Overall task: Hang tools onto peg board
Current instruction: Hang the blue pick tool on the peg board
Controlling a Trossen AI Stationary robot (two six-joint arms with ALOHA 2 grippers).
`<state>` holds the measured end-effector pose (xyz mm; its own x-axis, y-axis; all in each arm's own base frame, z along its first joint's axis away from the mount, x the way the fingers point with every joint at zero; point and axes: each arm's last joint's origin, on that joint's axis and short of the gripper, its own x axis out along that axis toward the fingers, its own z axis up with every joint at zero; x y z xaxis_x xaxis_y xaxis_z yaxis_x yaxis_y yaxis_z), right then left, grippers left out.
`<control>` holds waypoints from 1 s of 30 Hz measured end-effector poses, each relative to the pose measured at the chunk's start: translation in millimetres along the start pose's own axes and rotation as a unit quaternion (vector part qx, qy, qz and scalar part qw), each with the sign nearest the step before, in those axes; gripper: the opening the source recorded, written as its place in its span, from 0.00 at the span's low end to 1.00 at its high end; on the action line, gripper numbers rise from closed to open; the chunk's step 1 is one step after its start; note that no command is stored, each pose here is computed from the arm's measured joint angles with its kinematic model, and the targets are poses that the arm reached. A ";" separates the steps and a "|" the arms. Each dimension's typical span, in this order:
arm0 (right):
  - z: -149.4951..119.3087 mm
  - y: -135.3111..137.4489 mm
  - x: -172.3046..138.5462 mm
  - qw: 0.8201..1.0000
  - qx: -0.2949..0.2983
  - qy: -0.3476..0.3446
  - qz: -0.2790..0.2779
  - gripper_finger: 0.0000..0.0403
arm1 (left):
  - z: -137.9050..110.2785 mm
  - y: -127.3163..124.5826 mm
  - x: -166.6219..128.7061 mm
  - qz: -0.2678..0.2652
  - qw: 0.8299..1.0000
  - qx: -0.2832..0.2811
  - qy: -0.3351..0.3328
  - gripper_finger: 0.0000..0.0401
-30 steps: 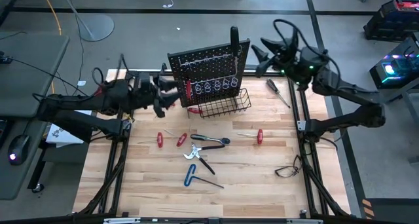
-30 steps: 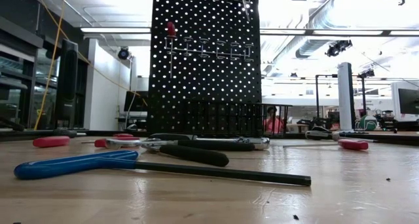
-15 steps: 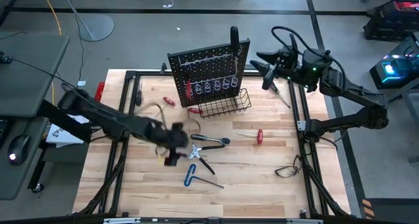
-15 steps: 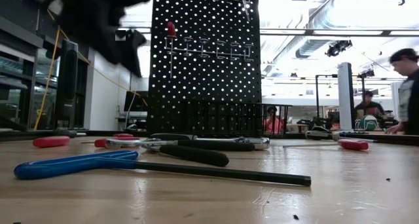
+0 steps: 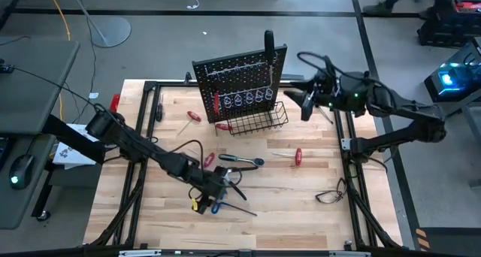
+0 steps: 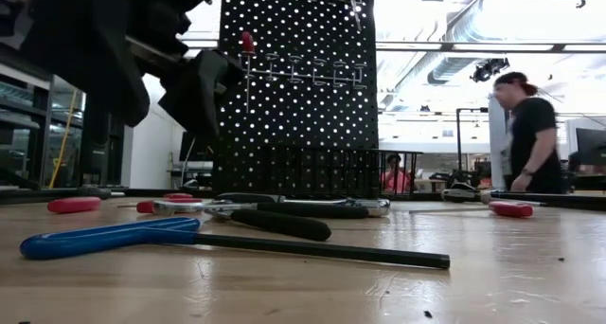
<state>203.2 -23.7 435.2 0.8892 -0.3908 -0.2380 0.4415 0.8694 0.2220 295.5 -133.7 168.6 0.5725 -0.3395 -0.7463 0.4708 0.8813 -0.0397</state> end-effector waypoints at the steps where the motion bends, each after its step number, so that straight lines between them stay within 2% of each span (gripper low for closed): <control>1: -1.4 1.7 -0.7 1.000 -0.003 0.004 0.001 0.48 | 0.4 -1.0 2.0 -0.001 1.000 -0.004 -0.004 0.53; 6: -6.9 8.4 -3.4 1.000 -0.018 0.022 0.011 0.48 | 2.6 -2.1 18.0 0.007 0.997 -0.071 0.008 0.51; 10: -10.8 12.7 -5.6 0.998 -0.036 0.035 0.021 0.48 | 14.7 -4.8 37.5 0.015 0.997 -0.069 0.027 0.49; 13: -12.0 14.4 -6.3 0.998 -0.046 0.039 0.026 0.48 | 20.0 -8.6 54.4 0.029 0.995 -0.064 0.066 0.48; 19: -13.8 16.1 -7.4 0.997 -0.059 0.046 0.032 0.48 | 21.6 -10.6 72.1 0.094 0.977 -0.104 0.158 0.45; 23: -14.7 16.1 -7.5 0.996 -0.061 0.052 0.036 0.48 | 14.3 -12.7 75.7 0.118 0.967 -0.134 0.182 0.42; 27: -14.7 16.0 -8.0 0.996 -0.061 0.053 0.040 0.48 | 2.5 -20.5 80.3 0.109 0.960 -0.135 0.219 0.32; 30: -14.3 15.7 -9.2 0.996 -0.058 0.052 0.042 0.48 | -2.6 -26.2 85.6 0.105 0.958 -0.140 0.228 0.16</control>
<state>200.3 -2.1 427.3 0.9022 -0.2873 -0.3216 0.3442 0.9291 0.1354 330.5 -185.0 104.1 0.2518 -0.0231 -0.9675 0.1424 0.9897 0.0134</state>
